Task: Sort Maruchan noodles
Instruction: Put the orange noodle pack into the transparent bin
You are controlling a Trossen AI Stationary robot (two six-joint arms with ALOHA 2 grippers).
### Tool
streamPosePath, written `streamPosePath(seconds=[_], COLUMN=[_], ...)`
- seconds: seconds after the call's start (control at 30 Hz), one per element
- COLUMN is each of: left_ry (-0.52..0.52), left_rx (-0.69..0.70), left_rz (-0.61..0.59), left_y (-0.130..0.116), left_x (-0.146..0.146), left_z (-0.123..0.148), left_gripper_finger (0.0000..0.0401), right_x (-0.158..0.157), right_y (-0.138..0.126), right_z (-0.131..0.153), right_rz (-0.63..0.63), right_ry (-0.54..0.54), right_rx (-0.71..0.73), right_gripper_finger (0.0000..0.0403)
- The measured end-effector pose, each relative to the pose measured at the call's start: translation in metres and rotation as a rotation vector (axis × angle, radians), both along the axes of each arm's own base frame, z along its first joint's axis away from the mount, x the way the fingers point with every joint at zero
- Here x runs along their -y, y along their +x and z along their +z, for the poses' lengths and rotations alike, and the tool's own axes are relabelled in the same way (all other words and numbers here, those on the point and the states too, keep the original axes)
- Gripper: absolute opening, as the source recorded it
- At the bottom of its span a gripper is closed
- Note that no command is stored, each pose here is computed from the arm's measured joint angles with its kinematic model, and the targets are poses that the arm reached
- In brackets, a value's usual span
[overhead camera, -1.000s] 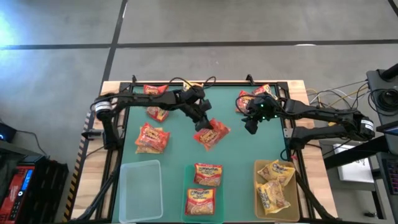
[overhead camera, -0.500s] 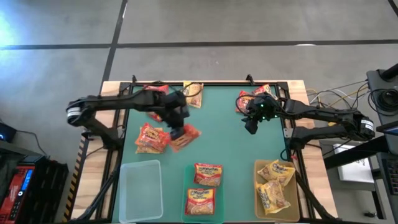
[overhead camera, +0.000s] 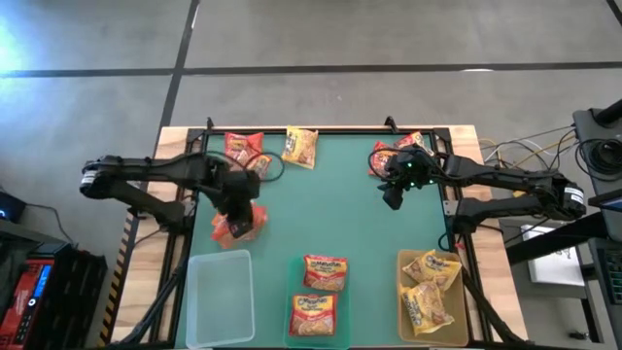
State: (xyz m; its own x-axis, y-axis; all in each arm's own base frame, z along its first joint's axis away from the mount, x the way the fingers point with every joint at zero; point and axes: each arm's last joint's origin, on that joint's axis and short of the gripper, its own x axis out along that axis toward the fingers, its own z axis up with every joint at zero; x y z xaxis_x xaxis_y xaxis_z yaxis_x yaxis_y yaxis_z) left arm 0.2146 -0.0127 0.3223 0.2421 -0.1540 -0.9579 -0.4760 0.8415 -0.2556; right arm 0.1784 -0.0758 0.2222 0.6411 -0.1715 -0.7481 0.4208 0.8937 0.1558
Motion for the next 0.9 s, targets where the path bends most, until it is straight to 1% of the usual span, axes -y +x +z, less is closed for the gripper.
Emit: streamPosePath(seconds=[0.17, 0.33, 0.53, 0.6, 0.77, 0.9], left_ry=[-0.032, -0.072, -0.061, -0.055, -0.058, -0.06], left_rx=[-0.073, -0.118, -0.195, -0.212, -0.182, -0.163], left_rz=[0.06, 0.085, 0.111, 0.102, 0.024, 0.013], left_y=[-0.007, -0.018, -0.028, -0.029, -0.03, -0.028], left_x=[0.019, 0.042, 0.065, 0.07, 0.082, 0.083], left_z=[-0.006, -0.005, -0.02, -0.027, -0.039, -0.045], left_gripper_finger=[0.0014, 0.0014, 0.0014, 0.0013, 0.0013, 0.0013], right_x=[0.0, 0.0, 0.0, 0.0, 0.0, 0.0], right_y=[0.0, 0.0, 0.0, 0.0, 0.0, 0.0], right_z=[0.0, 0.0, 0.0, 0.0, 0.0, 0.0], right_rz=[0.0, 0.0, 0.0, 0.0, 0.0, 0.0], right_ry=[0.0, 0.0, 0.0, 0.0, 0.0, 0.0], right_rx=[0.0, 0.0, 0.0, 0.0, 0.0, 0.0], right_gripper_finger=[0.0139, 0.0139, 0.0139, 0.0139, 0.0139, 0.0139])
